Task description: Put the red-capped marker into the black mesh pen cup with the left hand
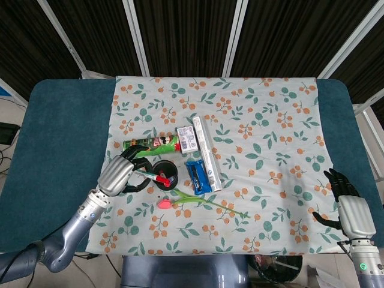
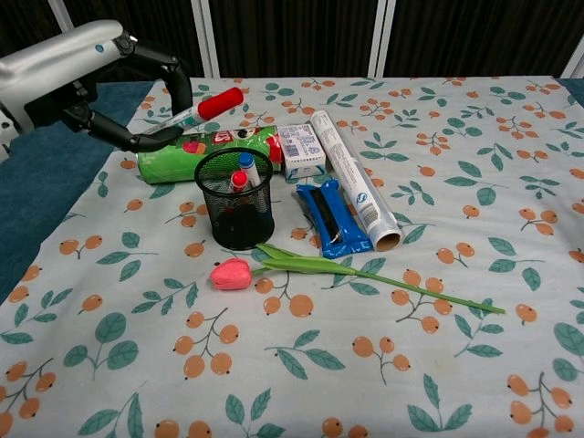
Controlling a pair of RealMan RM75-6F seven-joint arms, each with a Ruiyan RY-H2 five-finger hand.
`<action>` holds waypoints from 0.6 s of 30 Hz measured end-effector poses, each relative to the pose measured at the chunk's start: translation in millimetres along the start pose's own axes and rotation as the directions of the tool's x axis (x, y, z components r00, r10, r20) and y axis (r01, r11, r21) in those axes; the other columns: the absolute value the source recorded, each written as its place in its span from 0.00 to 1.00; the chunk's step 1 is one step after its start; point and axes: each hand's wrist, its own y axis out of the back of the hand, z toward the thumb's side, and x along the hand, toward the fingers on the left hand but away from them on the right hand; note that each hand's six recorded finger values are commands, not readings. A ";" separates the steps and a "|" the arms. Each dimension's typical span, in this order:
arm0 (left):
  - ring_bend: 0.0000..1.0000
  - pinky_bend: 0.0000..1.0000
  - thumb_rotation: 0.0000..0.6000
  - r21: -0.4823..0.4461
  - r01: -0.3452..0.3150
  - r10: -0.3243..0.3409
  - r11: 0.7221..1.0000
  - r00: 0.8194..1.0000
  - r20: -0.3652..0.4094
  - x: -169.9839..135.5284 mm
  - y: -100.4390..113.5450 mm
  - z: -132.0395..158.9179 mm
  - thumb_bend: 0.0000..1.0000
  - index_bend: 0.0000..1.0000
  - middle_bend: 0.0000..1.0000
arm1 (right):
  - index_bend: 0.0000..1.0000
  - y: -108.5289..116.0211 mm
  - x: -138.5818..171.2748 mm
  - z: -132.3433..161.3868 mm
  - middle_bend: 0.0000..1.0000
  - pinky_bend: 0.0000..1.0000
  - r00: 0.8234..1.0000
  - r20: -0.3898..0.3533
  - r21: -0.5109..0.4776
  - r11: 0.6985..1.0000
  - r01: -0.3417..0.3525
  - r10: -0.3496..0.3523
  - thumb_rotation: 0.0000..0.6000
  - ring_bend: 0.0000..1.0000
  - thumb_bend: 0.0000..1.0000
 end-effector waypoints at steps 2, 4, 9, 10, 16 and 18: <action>0.15 0.16 1.00 -0.069 -0.007 0.007 0.998 1.000 -0.007 5.7 -0.4 2.9 0.37 0.55 0.52 | 0.03 -0.3 -0.2 -0.2 0.00 0.18 1.000 0.002 -0.002 1.000 -0.002 0.002 1.00 0.00 0.23; 0.15 0.16 1.00 -0.138 -0.013 0.011 0.990 1.000 -0.019 12.9 -1.4 4.5 0.37 0.55 0.52 | 0.03 -0.3 -0.4 -0.2 0.00 0.18 1.000 0.003 -0.004 1.000 -0.003 0.003 1.00 0.00 0.23; 0.15 0.16 1.00 -0.267 -0.006 -0.008 0.964 0.999 -0.048 30.1 -9.5 3.9 0.36 0.55 0.51 | 0.03 -0.7 -0.8 -0.5 0.00 0.18 1.000 0.006 -0.009 1.000 -0.006 0.006 1.00 0.00 0.23; 0.15 0.16 1.00 -0.288 -0.002 -0.014 0.958 0.998 -0.054 33.8 -12.2 2.9 0.36 0.55 0.51 | 0.03 -0.9 -0.9 -0.5 0.00 0.18 1.000 0.006 -0.009 1.000 -0.007 0.007 1.00 0.00 0.23; 0.15 0.16 1.00 -0.357 0.005 -0.037 0.934 0.996 -0.082 50.4 -26.3 -3.0 0.36 0.55 0.51 | 0.03 -1.6 -1.4 -0.6 0.00 0.18 1.000 0.010 -0.013 1.000 -0.012 0.012 1.00 0.00 0.23; 0.15 0.16 1.00 -0.367 0.008 -0.043 0.930 0.995 -0.088 54.8 -30.5 -4.4 0.36 0.55 0.51 | 0.03 -1.7 -1.6 -0.7 0.00 0.18 1.000 0.012 -0.013 1.000 -0.013 0.013 1.00 0.00 0.23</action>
